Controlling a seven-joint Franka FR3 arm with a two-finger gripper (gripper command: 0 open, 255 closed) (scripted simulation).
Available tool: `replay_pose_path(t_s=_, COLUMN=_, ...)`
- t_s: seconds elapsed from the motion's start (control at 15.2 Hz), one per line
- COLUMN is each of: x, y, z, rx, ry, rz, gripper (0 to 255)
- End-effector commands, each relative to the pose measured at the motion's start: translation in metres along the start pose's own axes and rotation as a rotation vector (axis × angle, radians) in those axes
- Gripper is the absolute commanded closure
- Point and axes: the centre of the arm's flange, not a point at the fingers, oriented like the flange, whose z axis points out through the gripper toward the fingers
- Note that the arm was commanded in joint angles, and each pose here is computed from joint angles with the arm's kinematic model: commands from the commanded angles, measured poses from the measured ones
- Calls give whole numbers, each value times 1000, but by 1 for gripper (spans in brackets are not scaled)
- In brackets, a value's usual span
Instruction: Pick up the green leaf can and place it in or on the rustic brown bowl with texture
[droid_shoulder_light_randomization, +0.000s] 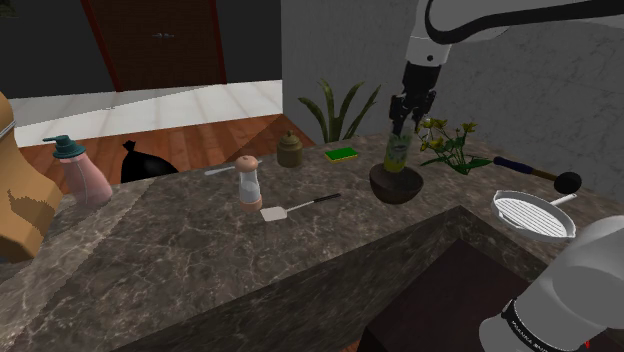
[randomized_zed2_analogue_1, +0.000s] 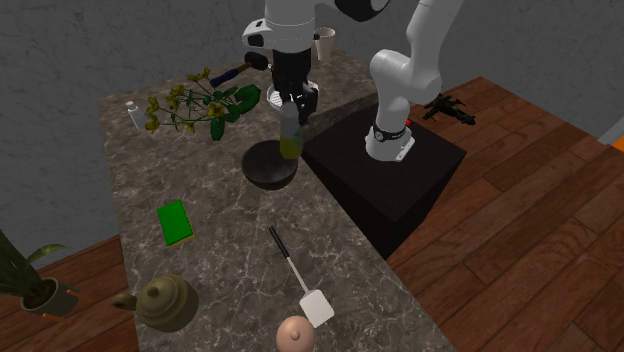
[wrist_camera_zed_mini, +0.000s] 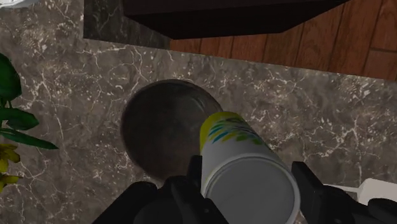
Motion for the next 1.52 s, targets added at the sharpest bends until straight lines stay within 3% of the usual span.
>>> replay_pose_path(t_s=0.0, x=6, y=26, z=-3, rx=0, ry=1, rz=-1, gripper=255)
replay_pose_path(t_s=0.33, x=34, y=93, z=-16, rx=0, ry=1, rz=-1, gripper=255)
replay_pose_path(t_s=1.45, x=34, y=92, z=74, rx=0, ry=1, rz=-1, gripper=255)
